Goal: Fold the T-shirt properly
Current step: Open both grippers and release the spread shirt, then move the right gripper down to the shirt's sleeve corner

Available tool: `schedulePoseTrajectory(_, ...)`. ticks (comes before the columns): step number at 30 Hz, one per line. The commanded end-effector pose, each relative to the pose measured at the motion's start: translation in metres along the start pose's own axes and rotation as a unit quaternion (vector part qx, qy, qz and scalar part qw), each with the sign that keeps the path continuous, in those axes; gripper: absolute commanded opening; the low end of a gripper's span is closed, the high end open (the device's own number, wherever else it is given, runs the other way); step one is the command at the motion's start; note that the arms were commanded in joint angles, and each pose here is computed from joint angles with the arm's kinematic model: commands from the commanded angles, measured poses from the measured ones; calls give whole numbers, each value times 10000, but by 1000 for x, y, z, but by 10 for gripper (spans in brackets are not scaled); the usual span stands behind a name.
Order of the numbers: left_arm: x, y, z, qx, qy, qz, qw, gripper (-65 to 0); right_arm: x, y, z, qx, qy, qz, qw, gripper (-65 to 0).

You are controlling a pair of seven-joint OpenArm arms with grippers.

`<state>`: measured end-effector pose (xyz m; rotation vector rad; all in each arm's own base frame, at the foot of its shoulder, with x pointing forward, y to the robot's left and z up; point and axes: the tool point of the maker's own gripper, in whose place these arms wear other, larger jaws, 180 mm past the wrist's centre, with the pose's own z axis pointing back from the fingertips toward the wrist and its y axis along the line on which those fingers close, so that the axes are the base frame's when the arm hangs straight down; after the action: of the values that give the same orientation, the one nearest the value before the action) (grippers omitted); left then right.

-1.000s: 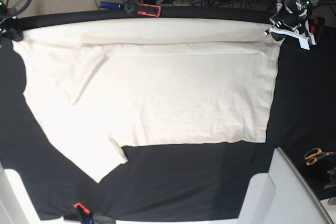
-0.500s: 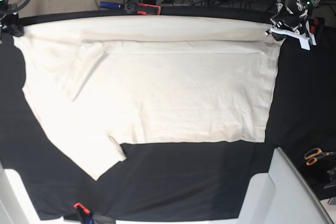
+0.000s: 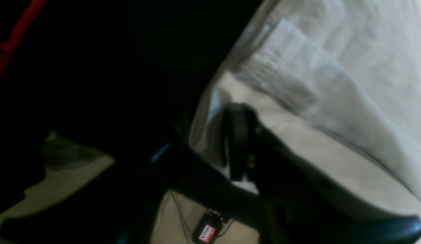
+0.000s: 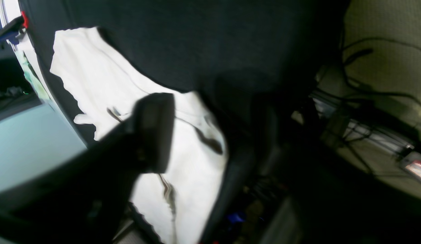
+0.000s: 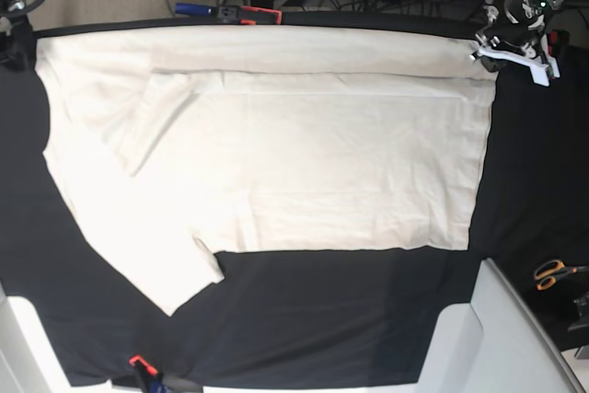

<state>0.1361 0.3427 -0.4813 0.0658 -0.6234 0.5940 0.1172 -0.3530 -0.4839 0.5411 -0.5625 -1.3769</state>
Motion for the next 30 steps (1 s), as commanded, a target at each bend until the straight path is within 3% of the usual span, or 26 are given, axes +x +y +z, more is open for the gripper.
schedulePoseTrajectory(1, 12, 18, 5, 244, -162, -65, 9995, -444, 15, 2, 9, -25, -162, 143, 9998, -246)
schedulePoseTrajectory(12, 30, 56, 18, 759, -509, 280, 9954, -444, 16, 0, 10, -39, -201, 148, 9997, -246)
schedulePoseTrajectory(20, 50, 86, 32, 1089, -862, 590, 9885, -444, 42, 28, 29, 56, -659, 681, 9955, -242)
schedulePoseTrajectory(25, 67, 85, 31, 1077, -1068, 730, 9857, -444, 70, 76, 30, 395, -928, 1104, 9888, -237)
schedulePoseTrajectory(28, 81, 85, 31, 1061, -1164, 644, 9854, -444, 74, 118, 7, 655, -660, 1475, 9847, -236)
schedulePoseTrajectory(30, 91, 81, 30, 1023, -1258, 661, 9846, -444, 73, 152, -17, 836, -434, 1929, 9767, -236)
